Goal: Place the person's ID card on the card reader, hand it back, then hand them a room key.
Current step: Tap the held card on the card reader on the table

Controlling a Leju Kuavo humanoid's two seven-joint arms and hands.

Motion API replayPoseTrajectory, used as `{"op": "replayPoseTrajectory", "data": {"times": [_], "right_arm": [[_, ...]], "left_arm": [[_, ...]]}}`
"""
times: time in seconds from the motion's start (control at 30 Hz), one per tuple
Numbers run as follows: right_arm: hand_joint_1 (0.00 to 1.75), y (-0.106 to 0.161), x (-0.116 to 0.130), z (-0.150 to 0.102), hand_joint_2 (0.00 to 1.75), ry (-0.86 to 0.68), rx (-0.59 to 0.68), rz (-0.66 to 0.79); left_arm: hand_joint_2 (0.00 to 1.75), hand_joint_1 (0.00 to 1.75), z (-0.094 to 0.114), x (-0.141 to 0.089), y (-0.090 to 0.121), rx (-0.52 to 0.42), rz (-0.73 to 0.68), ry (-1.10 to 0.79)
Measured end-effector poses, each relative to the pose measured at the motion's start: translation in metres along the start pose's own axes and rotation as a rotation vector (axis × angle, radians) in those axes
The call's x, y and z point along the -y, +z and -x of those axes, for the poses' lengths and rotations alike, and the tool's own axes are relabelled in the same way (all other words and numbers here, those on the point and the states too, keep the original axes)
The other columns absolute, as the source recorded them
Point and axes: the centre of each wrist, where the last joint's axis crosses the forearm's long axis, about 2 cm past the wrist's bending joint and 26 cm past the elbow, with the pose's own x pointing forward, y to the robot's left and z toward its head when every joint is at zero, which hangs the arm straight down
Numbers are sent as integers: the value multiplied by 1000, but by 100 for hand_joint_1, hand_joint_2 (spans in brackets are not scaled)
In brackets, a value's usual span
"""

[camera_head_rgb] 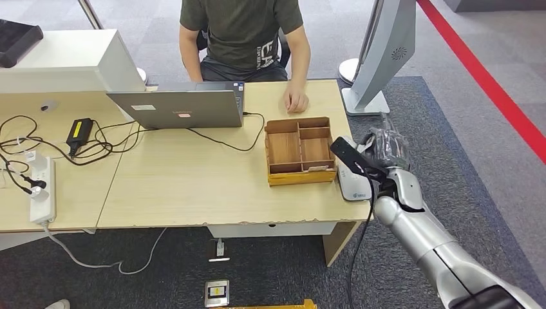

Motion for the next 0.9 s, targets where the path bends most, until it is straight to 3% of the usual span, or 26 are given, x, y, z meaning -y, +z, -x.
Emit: {"op": "replayPoseTrajectory", "data": {"times": [0.27, 0.9], "right_arm": [[175, 9, -19, 15, 175, 44, -52, -62], [175, 28, -52, 12, 175, 104, -66, -183]], "left_arm": [[0, 0, 0, 0, 0, -5, -4, 6], [0, 0, 0, 0, 0, -6, -15, 10]]}}
